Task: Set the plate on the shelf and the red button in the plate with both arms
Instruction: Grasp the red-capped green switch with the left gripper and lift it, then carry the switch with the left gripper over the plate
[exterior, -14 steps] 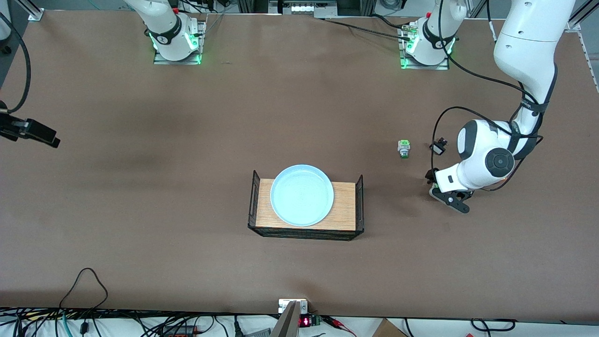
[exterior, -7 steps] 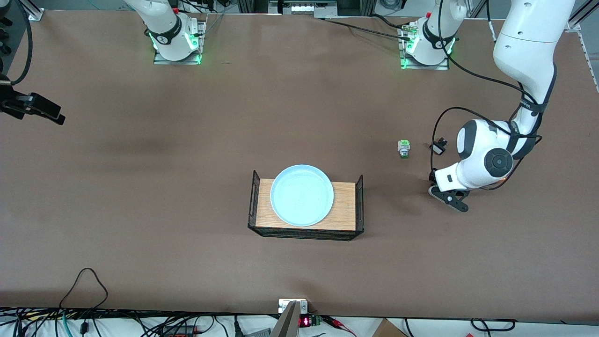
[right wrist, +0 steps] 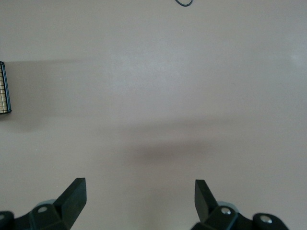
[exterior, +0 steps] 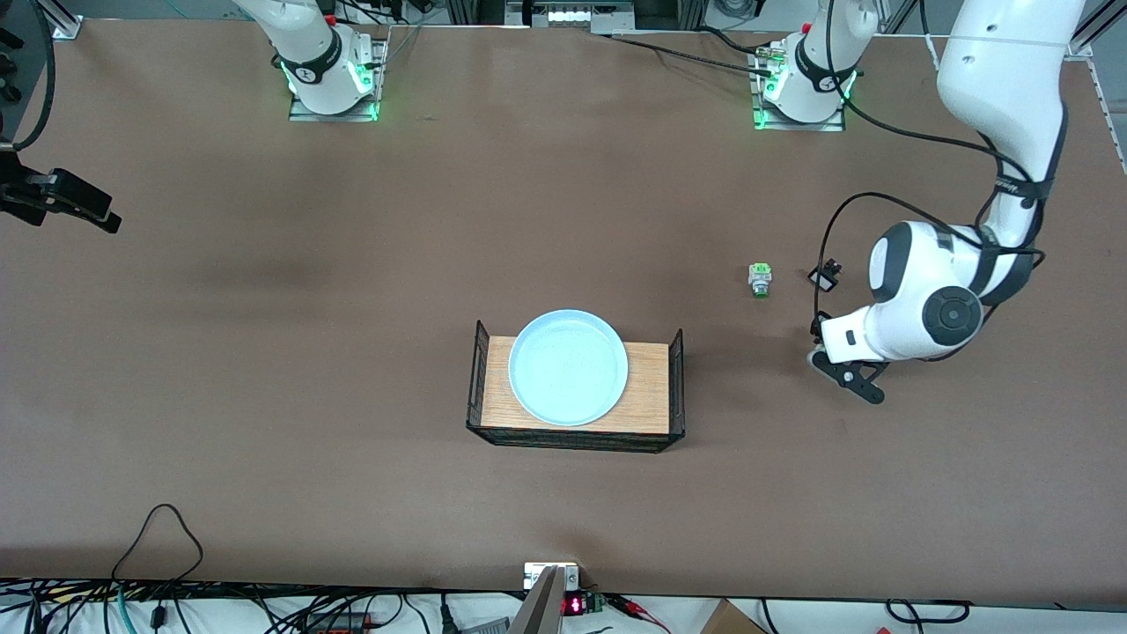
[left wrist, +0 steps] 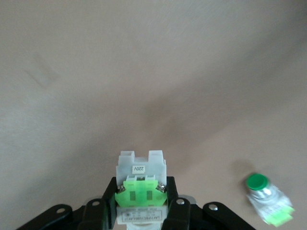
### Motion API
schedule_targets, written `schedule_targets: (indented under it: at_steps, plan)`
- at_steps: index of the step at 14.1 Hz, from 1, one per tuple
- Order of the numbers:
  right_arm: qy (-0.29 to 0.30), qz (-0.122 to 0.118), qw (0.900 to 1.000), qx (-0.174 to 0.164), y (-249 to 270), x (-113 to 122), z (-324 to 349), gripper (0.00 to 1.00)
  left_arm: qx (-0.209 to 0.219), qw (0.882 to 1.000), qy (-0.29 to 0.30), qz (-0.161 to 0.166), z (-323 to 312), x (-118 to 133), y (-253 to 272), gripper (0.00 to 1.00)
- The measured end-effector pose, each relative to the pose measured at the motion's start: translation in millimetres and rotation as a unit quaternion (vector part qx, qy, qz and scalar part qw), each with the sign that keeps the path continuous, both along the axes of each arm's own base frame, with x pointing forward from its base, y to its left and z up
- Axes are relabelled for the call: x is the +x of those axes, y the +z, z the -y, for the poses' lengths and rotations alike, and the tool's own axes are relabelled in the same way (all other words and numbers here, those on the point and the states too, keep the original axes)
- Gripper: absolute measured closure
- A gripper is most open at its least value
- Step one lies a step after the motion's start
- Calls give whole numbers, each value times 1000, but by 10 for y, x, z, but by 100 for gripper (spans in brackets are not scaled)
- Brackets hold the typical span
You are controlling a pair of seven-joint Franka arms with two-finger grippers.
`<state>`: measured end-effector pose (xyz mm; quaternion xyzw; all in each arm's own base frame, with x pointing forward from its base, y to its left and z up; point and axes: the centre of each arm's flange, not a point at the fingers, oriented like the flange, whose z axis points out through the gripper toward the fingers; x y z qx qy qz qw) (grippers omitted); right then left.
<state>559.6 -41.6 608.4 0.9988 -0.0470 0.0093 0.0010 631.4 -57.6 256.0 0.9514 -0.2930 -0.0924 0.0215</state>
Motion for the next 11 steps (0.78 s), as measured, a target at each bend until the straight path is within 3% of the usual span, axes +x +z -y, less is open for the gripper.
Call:
schedule_targets:
  at_steps: [3,6,11]
  plan:
    - [4,2,1000,0,27,-7,-10,0,-11,999,-35,-14,487,175,788,59]
    - [21,0,1000,0,22,-5,-87,0,-25,997,-77,-8,1039,187,1426,59]
    - [31,0,1000,0,20,-4,-140,0,-75,986,-148,36,1912,35,2270,59]
